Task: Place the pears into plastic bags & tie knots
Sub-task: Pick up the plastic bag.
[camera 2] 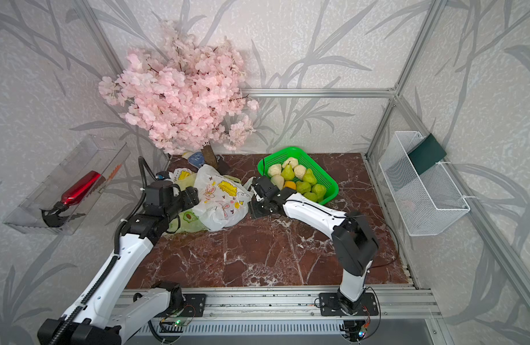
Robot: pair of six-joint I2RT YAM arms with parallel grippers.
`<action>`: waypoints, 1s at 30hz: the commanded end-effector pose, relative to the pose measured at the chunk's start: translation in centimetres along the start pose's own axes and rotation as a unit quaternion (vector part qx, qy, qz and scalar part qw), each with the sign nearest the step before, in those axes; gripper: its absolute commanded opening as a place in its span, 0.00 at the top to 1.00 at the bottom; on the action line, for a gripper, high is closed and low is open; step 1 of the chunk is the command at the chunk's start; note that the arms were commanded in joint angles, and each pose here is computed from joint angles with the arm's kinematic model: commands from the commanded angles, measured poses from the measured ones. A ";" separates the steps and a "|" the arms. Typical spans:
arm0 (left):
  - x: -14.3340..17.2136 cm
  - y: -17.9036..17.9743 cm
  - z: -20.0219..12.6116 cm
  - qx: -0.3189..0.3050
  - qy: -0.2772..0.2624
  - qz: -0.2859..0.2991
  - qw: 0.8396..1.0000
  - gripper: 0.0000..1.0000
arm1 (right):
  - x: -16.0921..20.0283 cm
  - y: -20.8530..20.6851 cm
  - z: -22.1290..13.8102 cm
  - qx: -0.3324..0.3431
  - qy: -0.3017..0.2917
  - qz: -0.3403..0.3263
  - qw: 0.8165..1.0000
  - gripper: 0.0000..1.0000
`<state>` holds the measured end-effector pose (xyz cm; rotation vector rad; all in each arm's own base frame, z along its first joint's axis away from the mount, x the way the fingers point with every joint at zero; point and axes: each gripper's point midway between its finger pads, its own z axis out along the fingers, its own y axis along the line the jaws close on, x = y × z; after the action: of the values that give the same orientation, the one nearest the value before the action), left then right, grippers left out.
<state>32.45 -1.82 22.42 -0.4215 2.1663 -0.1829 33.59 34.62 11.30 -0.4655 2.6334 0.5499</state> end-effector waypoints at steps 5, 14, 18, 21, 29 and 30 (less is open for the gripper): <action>0.8 0.4 -0.8 -0.015 0.065 0.041 0.997 0.18 | -1.0 -8.5 0.6 0.090 0.029 0.098 0.991 0.29; -0.2 -2.5 -0.9 0.060 0.070 0.008 0.996 0.22 | -3.4 2.2 6.7 -0.068 0.021 0.170 0.983 0.03; -0.8 -2.6 -1.7 0.058 0.074 0.017 0.995 0.26 | -4.5 1.9 10.7 -0.052 0.026 0.173 0.983 0.03; -1.3 -2.7 -2.4 0.062 0.067 0.013 0.996 0.32 | -5.0 1.6 12.1 -0.039 0.021 0.160 0.986 0.13; -3.3 -3.3 -4.9 0.075 0.060 0.015 0.995 0.56 | -6.2 5.7 1.0 -0.048 -0.160 -0.104 0.981 0.91; -3.5 -3.6 -5.3 0.081 0.060 0.016 0.995 0.56 | -5.3 5.7 -0.8 -0.047 -0.184 -0.138 0.972 0.95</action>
<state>32.04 -3.85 27.88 -0.3137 2.2464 -0.3540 36.26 39.92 6.96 -0.4576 2.5332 0.6473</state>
